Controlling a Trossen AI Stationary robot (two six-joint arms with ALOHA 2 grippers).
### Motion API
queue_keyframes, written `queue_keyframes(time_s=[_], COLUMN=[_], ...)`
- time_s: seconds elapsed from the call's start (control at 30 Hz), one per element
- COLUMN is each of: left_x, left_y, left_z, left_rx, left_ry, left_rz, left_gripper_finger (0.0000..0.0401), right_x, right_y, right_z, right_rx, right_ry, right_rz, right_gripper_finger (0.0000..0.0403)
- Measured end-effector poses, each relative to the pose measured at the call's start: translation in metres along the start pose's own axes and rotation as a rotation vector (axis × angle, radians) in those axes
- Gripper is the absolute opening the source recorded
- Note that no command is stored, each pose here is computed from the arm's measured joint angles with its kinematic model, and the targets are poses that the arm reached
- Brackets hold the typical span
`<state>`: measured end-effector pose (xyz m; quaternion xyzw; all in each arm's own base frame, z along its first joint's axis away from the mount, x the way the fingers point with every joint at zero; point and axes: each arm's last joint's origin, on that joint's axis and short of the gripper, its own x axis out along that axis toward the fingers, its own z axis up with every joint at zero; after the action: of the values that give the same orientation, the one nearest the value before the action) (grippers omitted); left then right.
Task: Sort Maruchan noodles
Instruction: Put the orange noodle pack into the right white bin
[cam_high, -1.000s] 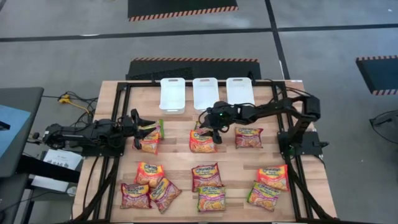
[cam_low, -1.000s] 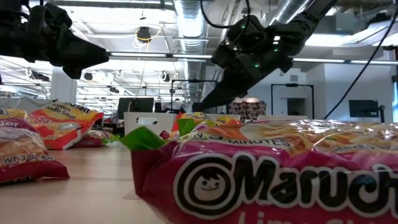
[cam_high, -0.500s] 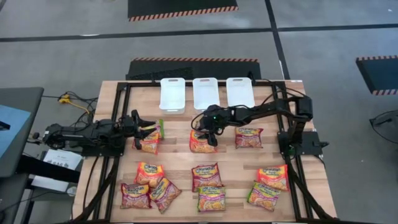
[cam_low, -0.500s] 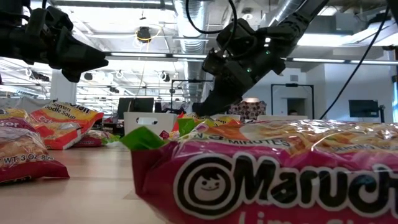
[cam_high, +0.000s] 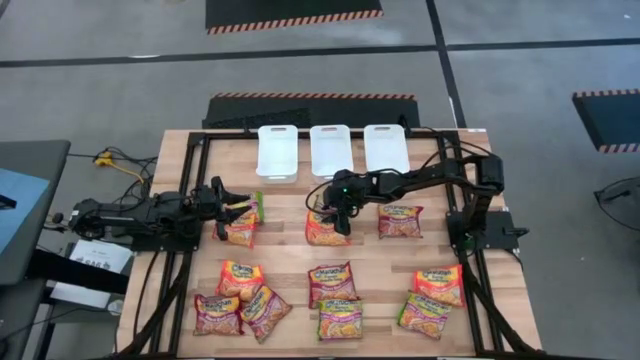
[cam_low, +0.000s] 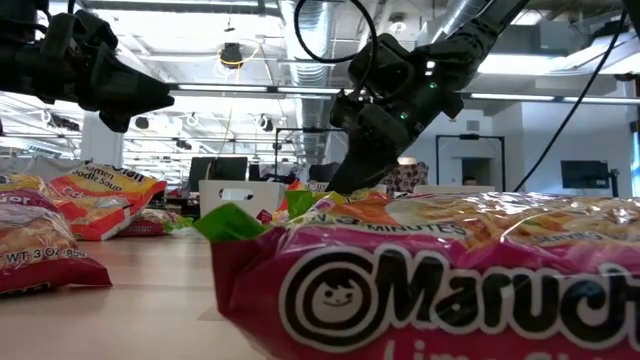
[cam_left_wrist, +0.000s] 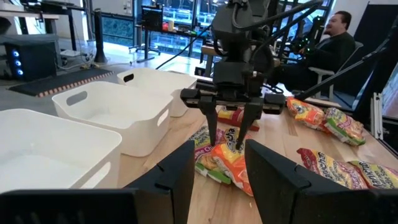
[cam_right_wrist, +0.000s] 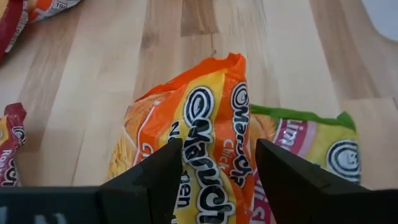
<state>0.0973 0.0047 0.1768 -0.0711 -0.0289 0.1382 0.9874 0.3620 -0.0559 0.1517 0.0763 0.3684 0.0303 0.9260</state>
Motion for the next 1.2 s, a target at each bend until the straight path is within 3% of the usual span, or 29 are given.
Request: queue_keyframes(time_s=[0.33,0.8,0.97,1.2], left_x=[0.0,0.0,0.0,0.0], left_y=[0.001,0.001,0.001,0.001], left_z=[0.0,0.0,0.0,0.0], left_rx=[0.0,0.0,0.0,-0.001], left_ry=[-0.006,-0.006,-0.006,-0.007], left_rz=[0.044,0.044,0.044,0.044], left_gripper_finger=[0.013,0.013,0.013,0.013], right_x=[0.003,0.003,0.002,-0.007], right_y=[0.002,0.002,0.002,0.009], right_z=[-0.005,-0.005,-0.001,0.027], right_rx=[0.041,0.07,0.089,0.088], right_ry=[0.035,0.036,0.041,0.077], right_rz=[-0.008,-0.021,-0.021,-0.019], right_gripper_finger=[0.0208,0.0019,0.0012,0.001])
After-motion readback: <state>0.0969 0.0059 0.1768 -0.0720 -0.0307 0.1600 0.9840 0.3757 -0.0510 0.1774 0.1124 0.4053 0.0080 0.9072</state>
